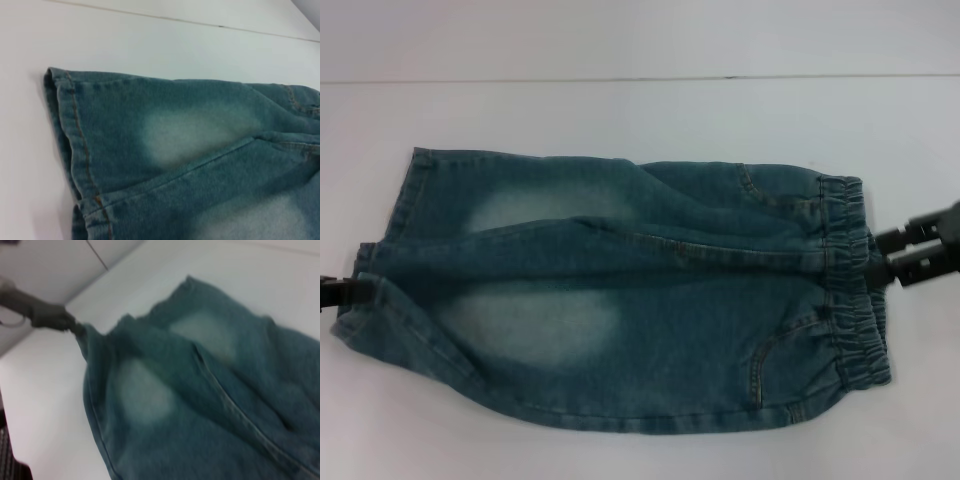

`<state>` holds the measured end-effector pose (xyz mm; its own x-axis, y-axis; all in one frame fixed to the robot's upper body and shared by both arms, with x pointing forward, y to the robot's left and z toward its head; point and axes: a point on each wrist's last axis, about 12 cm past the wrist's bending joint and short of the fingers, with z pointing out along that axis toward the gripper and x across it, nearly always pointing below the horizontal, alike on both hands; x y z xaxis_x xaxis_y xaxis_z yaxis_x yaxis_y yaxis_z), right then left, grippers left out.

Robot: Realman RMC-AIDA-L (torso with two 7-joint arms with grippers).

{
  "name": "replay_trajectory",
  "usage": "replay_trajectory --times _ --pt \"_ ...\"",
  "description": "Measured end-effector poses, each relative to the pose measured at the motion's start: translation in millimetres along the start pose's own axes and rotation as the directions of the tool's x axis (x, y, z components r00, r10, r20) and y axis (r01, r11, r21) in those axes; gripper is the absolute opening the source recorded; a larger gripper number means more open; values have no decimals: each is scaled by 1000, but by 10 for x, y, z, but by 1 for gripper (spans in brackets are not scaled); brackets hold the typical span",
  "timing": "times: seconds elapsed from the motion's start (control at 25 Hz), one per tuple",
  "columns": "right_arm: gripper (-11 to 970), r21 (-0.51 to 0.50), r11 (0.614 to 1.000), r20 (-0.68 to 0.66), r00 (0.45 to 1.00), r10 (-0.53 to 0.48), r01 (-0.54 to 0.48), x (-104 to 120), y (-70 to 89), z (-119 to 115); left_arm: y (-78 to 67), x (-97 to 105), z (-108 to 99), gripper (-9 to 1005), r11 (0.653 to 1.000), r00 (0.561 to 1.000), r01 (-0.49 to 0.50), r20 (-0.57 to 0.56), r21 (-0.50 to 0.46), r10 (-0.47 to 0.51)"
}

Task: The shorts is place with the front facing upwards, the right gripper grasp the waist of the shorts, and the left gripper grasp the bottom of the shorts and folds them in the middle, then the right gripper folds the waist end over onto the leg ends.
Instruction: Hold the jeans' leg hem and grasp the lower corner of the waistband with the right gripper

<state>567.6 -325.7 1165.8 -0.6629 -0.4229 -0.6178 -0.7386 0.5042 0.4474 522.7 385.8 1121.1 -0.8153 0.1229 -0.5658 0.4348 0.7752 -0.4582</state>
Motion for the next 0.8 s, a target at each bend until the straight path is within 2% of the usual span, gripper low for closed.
replay_trajectory --times 0.28,0.8 --pt "792 5 1000 -171 985 -16 17 115 1 48 -12 -48 6 26 1000 1000 -9 8 6 9" --pt "792 46 999 -355 934 35 -19 163 -29 150 -37 -103 -2 26 999 1000 -22 23 25 21"
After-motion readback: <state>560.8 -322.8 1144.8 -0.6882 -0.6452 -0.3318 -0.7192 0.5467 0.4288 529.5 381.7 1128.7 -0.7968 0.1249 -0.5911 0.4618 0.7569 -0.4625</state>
